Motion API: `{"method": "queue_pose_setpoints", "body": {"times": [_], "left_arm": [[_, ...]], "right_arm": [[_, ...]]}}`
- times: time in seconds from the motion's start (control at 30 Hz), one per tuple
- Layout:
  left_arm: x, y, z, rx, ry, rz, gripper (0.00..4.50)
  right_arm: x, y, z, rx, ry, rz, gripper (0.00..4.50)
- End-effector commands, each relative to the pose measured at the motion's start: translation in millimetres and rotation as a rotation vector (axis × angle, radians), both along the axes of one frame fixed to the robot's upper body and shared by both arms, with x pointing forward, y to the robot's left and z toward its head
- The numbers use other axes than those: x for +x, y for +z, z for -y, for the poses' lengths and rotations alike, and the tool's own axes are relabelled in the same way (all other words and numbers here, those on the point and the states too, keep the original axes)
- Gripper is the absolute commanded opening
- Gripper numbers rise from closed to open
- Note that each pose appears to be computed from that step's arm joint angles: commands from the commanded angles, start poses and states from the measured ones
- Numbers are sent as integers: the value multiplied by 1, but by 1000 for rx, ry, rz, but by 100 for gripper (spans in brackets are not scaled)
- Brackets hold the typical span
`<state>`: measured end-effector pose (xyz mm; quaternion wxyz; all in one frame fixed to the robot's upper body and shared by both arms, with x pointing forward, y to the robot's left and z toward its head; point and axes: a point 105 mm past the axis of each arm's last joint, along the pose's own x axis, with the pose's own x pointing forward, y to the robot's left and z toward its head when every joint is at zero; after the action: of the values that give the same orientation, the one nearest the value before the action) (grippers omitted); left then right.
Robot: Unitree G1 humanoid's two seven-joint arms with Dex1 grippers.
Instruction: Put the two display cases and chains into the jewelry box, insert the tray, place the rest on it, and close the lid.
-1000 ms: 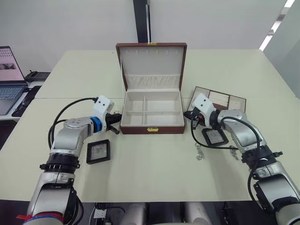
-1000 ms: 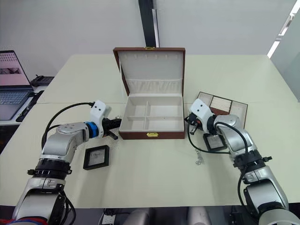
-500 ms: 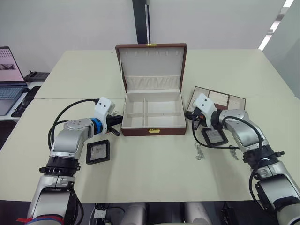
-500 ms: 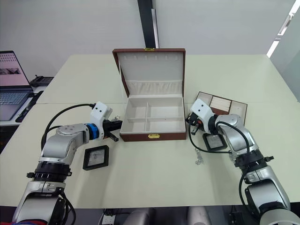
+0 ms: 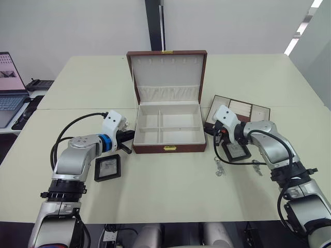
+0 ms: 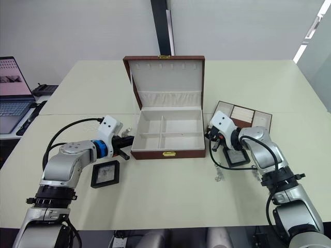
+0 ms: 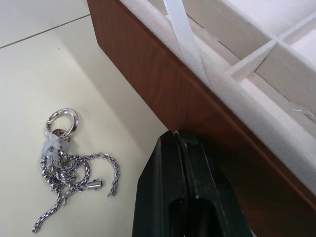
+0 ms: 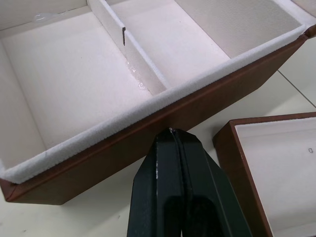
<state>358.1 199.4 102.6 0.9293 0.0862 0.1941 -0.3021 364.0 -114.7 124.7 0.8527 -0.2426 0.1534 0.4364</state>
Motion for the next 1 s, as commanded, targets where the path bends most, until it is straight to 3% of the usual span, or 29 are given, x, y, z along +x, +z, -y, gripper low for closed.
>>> {"method": "queue_pose_setpoints", "body": {"times": [0.03, 0.5, 1.0], "left_arm": [[-3, 7, 20, -28, -80, 37, 0], [-1, 8, 4, -14, -27, 60, 0], [0, 24, -48, 6, 98, 134, 0]], "right_arm": [[-9, 10, -25, 33, 104, 24, 2], [1, 19, -5, 55, 10, 73, 2], [3, 32, 33, 59, -125, 141, 2]]}}
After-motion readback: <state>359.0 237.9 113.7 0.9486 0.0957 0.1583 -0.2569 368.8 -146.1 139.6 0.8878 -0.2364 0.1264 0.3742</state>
